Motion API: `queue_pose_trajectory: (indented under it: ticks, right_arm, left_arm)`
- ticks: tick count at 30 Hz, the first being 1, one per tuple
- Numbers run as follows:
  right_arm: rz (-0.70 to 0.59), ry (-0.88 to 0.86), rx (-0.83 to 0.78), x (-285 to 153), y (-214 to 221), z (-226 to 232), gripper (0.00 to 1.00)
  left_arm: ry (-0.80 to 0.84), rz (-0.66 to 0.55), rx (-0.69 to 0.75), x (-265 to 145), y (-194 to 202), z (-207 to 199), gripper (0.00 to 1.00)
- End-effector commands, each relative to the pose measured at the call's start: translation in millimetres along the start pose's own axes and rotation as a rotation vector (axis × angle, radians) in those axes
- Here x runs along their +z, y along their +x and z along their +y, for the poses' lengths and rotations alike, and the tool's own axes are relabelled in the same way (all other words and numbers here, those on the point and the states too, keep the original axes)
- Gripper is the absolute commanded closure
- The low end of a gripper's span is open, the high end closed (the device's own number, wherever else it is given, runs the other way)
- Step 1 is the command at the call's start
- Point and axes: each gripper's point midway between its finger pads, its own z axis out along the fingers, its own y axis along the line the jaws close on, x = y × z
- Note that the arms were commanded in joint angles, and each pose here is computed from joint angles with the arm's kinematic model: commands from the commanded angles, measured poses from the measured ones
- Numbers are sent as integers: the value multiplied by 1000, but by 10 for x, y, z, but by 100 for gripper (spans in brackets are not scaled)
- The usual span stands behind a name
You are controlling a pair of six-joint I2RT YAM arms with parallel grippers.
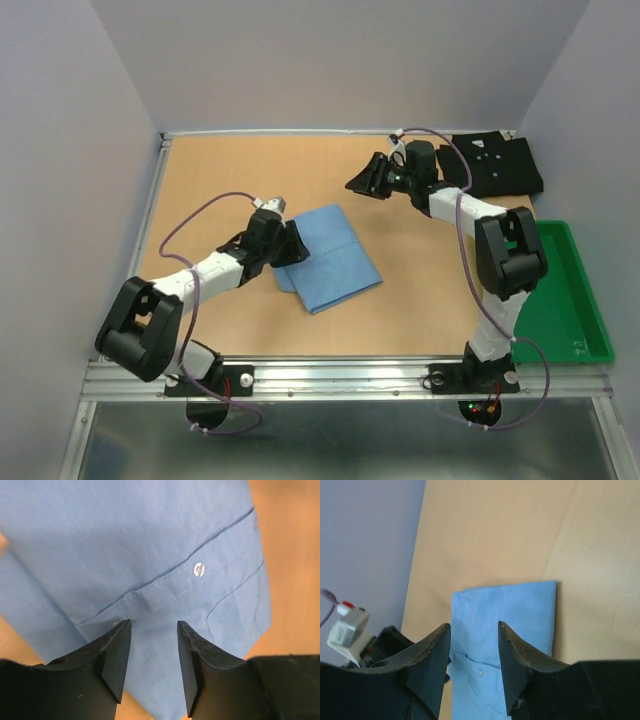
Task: Fold and stack the long sleeve shirts
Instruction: Fold the shirt
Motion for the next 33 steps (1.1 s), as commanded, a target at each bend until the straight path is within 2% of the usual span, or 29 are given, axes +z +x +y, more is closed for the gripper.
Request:
queue_pose_trajectory:
  ticks: [1, 6, 14, 19, 26, 31, 32, 33]
  right_arm:
    - [30, 122, -87, -392, 314, -158, 52]
    - [101, 272, -154, -877, 705, -306, 53]
    - [231, 349, -132, -1250, 1389, -513, 57]
    - [318, 345, -132, -1191, 1728, -504, 60]
    - [453, 388, -187, -1001, 2316, -560, 66]
    - [527, 327, -183, -727, 2819, -232, 68]
    - [515, 278, -198, -582, 2809, -52, 68]
    - [567, 263, -206, -495, 3042, 26, 67]
  left_arm:
    - [-10, -154, -15, -296, -583, -64, 44]
    - [-107, -207, -101, -331, -863, 227, 42]
    - [-170, -176, -155, 29, -962, 393, 54]
    - [-223, -105, -168, 304, -811, 552, 57]
    - [-291, -78, -128, 576, -844, 716, 57]
    - [-310, -62, -9, 776, -1031, 746, 57]
    - [-292, -101, 16, 808, -1263, 635, 57]
    - [-320, -66, 54, 893, -1227, 720, 56]
